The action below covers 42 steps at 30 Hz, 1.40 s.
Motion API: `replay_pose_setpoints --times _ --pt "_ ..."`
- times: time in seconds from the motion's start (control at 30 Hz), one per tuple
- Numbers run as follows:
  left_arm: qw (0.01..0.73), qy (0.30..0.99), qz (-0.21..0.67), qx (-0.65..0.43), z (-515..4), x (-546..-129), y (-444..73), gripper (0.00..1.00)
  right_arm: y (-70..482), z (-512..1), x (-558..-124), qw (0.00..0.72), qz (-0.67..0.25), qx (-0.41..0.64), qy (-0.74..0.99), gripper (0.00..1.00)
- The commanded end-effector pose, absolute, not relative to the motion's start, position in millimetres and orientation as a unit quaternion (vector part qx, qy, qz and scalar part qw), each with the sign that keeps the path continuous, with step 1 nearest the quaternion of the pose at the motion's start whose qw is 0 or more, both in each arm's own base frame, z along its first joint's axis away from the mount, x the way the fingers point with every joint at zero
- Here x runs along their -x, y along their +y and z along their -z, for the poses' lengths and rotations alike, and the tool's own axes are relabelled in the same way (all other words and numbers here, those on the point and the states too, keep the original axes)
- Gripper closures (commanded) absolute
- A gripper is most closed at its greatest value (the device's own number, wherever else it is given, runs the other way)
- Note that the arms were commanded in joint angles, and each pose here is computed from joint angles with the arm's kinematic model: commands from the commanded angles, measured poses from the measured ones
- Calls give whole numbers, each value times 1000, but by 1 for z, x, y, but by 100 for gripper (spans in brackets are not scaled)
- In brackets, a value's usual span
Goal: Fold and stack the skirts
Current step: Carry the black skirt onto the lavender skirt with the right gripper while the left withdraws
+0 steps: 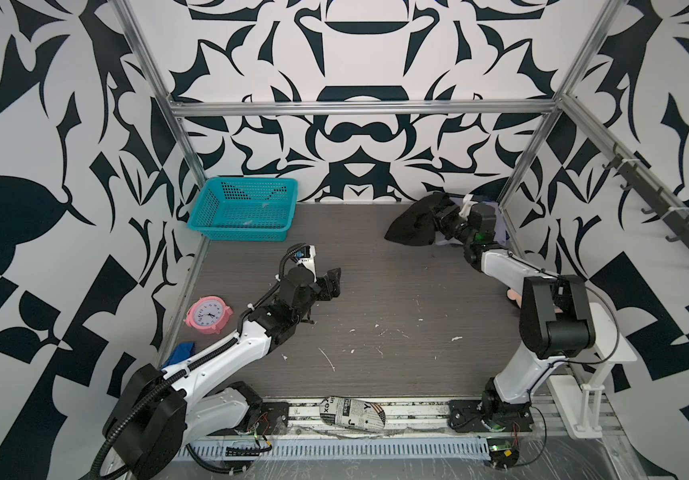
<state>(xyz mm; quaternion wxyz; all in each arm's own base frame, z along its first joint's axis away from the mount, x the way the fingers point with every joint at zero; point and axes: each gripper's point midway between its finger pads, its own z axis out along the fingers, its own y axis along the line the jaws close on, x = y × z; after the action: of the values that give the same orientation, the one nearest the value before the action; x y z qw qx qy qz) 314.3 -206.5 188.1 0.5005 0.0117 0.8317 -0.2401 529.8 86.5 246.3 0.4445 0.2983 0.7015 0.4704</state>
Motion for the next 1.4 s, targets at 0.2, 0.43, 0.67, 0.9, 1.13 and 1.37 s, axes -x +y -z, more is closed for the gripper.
replay_pose_setpoints --times 0.2,0.43,0.67,0.9,1.13,1.37 --pt "498 829 256 4 -189 -309 -204 16 -8 -383 -551 674 -344 -337 561 100" --pt "498 832 246 9 -187 -303 -194 16 -65 -379 -576 700 -294 -364 539 100" --pt "500 834 233 12 -187 -300 -188 16 -92 -366 -605 699 -256 -375 553 100" --pt "491 840 230 11 -181 -300 -189 16 -105 -347 -634 689 -255 -383 561 100" --pt "486 843 229 11 -178 -301 -190 17 -108 -314 -642 666 -232 -392 591 100" --pt "477 849 226 6 -173 -302 -192 17 -107 -256 -637 629 -220 -396 631 100"
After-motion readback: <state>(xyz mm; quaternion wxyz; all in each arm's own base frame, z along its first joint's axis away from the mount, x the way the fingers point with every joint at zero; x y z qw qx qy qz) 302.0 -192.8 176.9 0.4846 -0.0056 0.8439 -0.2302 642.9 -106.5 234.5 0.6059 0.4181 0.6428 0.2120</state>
